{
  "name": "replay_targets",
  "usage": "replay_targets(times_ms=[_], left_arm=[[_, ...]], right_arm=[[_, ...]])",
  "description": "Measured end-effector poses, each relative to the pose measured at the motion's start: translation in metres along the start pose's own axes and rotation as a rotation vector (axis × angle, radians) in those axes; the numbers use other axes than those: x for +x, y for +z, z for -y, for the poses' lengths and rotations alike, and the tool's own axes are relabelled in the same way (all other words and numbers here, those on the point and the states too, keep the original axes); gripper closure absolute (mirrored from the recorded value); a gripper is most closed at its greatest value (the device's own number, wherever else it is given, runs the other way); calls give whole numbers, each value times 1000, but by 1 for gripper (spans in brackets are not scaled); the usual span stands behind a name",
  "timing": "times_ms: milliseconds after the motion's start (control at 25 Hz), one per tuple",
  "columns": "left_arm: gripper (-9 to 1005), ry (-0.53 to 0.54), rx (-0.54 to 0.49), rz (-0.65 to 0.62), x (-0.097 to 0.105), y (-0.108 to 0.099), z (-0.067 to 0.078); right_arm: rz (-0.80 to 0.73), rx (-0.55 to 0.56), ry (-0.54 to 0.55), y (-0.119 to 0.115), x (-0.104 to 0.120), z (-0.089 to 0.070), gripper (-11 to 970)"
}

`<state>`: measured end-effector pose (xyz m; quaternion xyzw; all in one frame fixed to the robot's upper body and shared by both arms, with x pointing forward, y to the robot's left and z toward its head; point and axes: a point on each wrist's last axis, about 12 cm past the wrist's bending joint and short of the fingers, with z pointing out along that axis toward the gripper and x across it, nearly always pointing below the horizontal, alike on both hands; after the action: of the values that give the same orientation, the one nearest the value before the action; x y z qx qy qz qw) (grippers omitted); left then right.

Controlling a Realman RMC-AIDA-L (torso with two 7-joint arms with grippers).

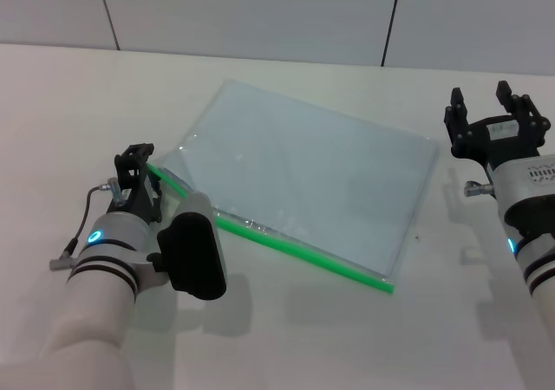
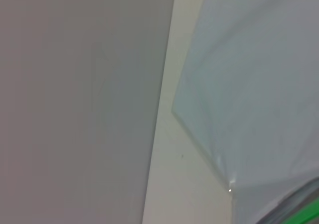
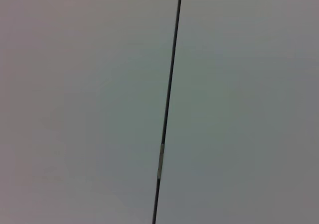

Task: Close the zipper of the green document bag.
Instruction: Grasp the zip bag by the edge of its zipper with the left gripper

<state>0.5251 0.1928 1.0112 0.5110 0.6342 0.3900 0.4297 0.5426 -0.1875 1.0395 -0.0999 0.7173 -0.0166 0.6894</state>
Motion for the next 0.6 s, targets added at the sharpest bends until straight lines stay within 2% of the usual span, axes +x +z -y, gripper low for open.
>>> replay_targets(times_ms=[600], left_arm=[[598,43,7,17,-2,8,-2]], right_arm=[[4,0,-2,0,-1,0,383]])
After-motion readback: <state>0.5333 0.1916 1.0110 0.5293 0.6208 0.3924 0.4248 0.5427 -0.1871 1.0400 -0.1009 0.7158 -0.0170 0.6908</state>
